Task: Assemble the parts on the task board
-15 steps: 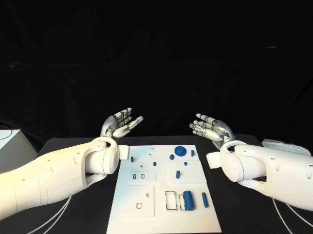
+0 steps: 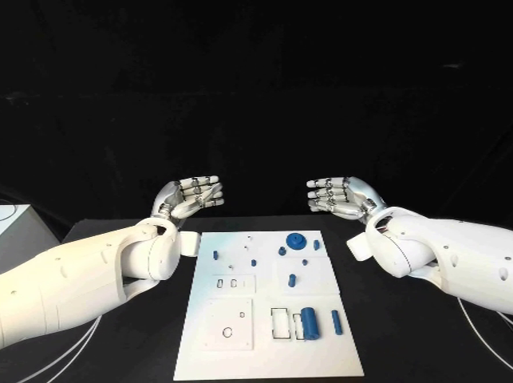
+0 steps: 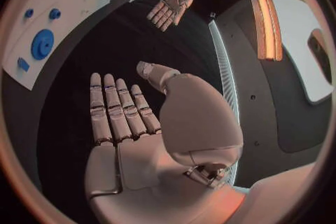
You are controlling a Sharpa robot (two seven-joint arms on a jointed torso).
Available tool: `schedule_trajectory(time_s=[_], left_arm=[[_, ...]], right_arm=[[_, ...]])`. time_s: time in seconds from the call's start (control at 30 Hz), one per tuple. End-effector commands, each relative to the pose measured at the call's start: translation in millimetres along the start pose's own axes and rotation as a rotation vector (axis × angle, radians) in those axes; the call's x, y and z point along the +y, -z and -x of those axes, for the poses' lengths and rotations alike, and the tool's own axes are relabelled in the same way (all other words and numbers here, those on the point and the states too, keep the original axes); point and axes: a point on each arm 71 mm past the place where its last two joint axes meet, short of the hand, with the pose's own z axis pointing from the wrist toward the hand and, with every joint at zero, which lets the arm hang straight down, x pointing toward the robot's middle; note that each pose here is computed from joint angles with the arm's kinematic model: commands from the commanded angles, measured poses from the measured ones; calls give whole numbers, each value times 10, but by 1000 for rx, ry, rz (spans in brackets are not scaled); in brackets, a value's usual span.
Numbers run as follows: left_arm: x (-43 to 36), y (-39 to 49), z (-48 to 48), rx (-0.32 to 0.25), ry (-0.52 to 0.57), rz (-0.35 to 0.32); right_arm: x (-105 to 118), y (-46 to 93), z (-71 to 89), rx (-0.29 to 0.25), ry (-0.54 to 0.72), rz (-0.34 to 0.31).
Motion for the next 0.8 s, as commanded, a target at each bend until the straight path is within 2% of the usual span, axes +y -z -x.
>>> schedule_trajectory(time_s=[0.03, 0.4, 0.8], left_arm=[[-83, 37, -34, 58, 22, -31], [-267, 244, 25, 120, 35, -33], [-479, 473, -36, 206, 52, -46]], right_arm=[[91, -20, -44, 95, 287, 106], [251, -68, -53, 170, 575, 151], [354, -77, -137, 208, 903, 144]])
